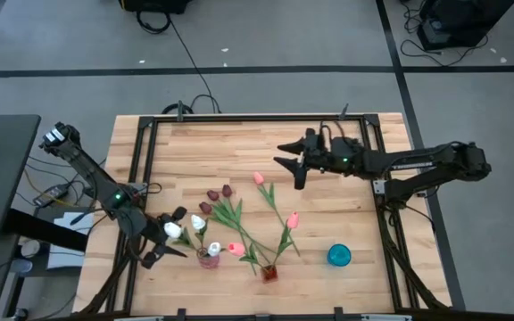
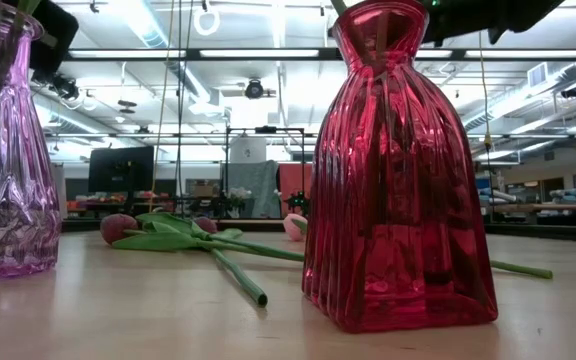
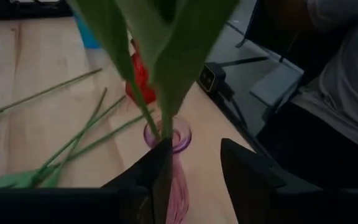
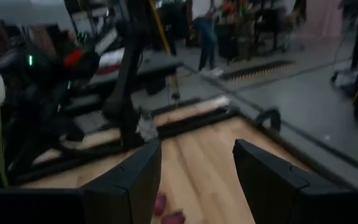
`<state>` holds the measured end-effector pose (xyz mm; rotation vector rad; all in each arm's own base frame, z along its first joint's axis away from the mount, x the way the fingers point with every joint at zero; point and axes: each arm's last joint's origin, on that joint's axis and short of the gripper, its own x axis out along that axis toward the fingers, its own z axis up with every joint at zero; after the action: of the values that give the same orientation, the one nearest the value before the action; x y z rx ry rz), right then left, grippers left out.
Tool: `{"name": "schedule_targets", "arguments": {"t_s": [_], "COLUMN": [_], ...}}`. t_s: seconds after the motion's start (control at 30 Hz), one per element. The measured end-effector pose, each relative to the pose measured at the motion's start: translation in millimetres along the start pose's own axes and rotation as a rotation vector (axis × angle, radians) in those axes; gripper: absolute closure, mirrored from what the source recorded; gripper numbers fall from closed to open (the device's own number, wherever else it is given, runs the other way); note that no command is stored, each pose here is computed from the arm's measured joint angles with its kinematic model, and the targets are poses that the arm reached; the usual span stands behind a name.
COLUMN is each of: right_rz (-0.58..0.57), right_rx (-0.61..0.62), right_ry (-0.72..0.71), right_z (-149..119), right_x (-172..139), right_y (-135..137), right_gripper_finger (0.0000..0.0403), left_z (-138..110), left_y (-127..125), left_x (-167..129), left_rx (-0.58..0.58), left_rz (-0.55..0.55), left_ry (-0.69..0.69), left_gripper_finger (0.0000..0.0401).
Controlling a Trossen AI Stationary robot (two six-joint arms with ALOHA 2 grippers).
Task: Sort flowers into vase by color
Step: Put the right red flower into the blue vase
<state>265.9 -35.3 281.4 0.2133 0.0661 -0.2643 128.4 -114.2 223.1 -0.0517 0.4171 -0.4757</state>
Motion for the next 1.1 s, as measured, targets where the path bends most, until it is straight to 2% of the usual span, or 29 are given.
{"name": "schedule_targets", "arguments": {"t_s": [0.23,0.57,0.73,0.9,1.1], "right_rz": [0.029,0.010,0.014,0.017,0.058], "right_rx": [0.036,0.024,0.008,0.007,0.039], "right_ry": [0.123,0.204,0.195,0.191,0.271], "right_z": [-24,-28,-23,-24,-38], "right_x": [26,53,52,53,63], "right_y": [0,3,4,4,8], "right_gripper_finger": [0.0190,0.0190,0.0190,0.0190,0.0190], "left_z": [-12,-23,-30,-34,-39], "left_y": [5,14,21,25,35], "left_x": [-3,-6,-8,-5,3], "left_rx": [-0.049,-0.068,-0.016,0.063,-0.001], "left_rz": [0.078,0.310,0.481,0.605,0.638], "left_ry": [0.109,0.172,0.198,0.226,0.296], "left_gripper_finger": [0.0259,0.0259,0.0259,0.0259,0.0259]}}
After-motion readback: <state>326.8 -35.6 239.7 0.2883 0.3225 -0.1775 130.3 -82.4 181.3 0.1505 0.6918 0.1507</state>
